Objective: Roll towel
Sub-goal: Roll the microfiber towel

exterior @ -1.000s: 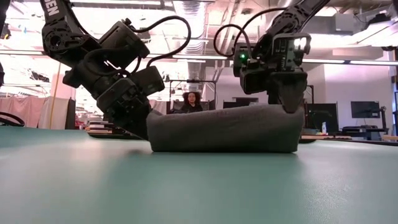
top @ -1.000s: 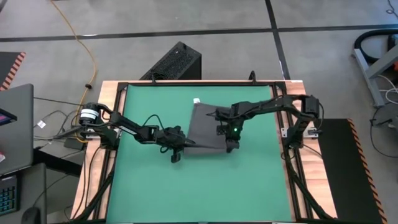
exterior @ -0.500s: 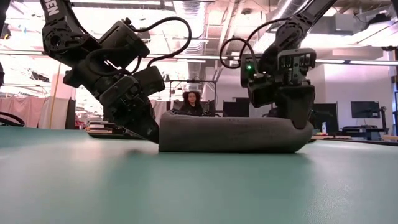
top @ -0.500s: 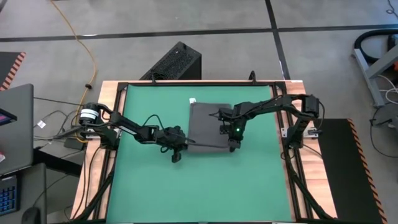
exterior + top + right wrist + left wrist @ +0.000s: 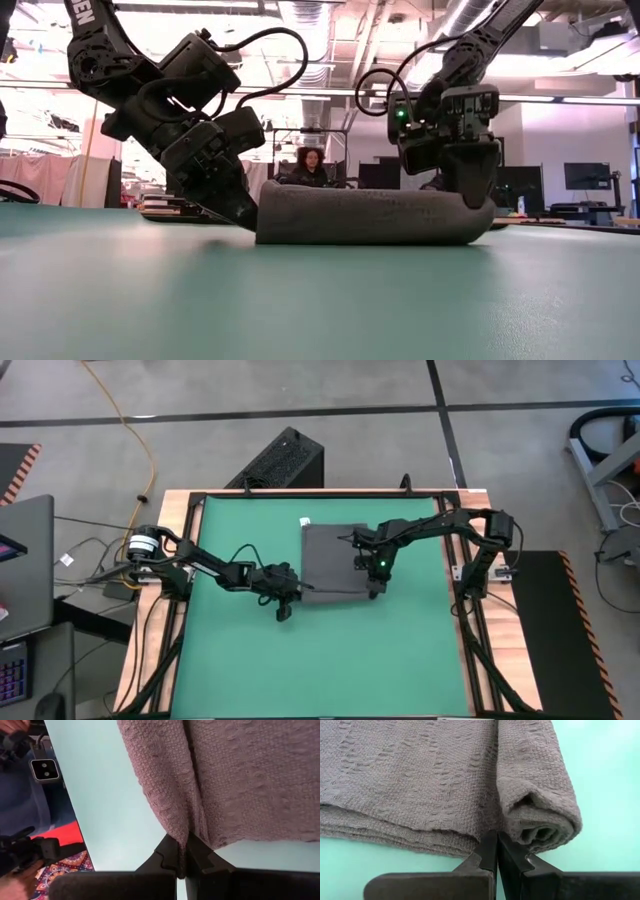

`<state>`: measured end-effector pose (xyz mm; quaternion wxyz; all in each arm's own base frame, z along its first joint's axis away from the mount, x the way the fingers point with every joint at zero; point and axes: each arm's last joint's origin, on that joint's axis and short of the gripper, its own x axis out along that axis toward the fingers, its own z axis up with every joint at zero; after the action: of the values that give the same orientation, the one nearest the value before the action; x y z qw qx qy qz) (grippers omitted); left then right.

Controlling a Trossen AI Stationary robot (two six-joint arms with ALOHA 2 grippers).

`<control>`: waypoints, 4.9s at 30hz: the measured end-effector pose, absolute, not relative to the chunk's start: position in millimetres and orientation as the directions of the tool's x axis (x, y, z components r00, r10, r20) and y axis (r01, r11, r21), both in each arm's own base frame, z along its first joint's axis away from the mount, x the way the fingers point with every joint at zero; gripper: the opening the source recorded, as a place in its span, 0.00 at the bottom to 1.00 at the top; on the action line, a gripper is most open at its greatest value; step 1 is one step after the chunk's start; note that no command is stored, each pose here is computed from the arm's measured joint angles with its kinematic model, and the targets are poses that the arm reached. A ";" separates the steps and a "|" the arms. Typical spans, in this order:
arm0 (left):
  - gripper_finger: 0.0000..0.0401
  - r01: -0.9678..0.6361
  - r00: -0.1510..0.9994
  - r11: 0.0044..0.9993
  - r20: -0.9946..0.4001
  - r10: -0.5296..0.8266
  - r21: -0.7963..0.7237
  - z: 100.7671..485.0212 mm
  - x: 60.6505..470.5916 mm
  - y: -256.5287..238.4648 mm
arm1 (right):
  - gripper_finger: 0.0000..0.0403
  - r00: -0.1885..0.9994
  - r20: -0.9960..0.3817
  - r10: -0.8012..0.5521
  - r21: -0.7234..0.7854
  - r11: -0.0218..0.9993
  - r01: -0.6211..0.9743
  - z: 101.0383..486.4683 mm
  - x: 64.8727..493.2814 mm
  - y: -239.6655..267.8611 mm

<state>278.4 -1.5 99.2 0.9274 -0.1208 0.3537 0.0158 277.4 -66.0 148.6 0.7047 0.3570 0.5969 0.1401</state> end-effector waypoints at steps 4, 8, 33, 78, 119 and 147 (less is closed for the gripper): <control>0.00 -0.116 0.749 0.970 -0.660 -0.056 -0.215 99.2 278.4 -1.5 | 0.05 0.240 -0.743 0.625 0.669 0.699 0.253 141.1 279.1 -68.5; 0.00 -0.128 0.749 0.965 -0.660 -0.057 -0.228 99.2 278.4 -1.5 | 0.05 0.208 -0.735 0.645 0.675 0.667 0.315 123.1 280.4 -73.6; 0.00 -0.051 0.904 0.988 -0.426 -0.016 -0.147 197.3 248.1 -6.0 | 0.05 0.208 -0.720 0.662 0.687 0.637 0.350 113.5 289.2 -81.4; 0.00 0.097 0.807 0.994 -0.581 -0.108 -0.050 142.8 304.8 -2.9 | 0.05 0.242 -0.716 0.655 0.696 0.638 0.331 113.6 293.3 -83.0; 0.00 0.043 0.732 0.981 -0.662 -0.161 -0.191 96.9 311.5 0.7 | 0.16 0.287 -0.759 0.584 0.648 0.723 0.242 134.2 287.2 -91.7; 0.00 -0.007 0.718 0.963 -0.672 -0.182 -0.268 95.1 309.9 0.0 | 0.25 0.498 -0.763 0.411 0.175 0.874 -0.453 267.3 236.8 -26.1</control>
<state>309.9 0.0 95.1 0.9181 -0.1265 0.3727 -0.0476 236.8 -26.1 267.3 0.8652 -0.0243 0.4340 0.2498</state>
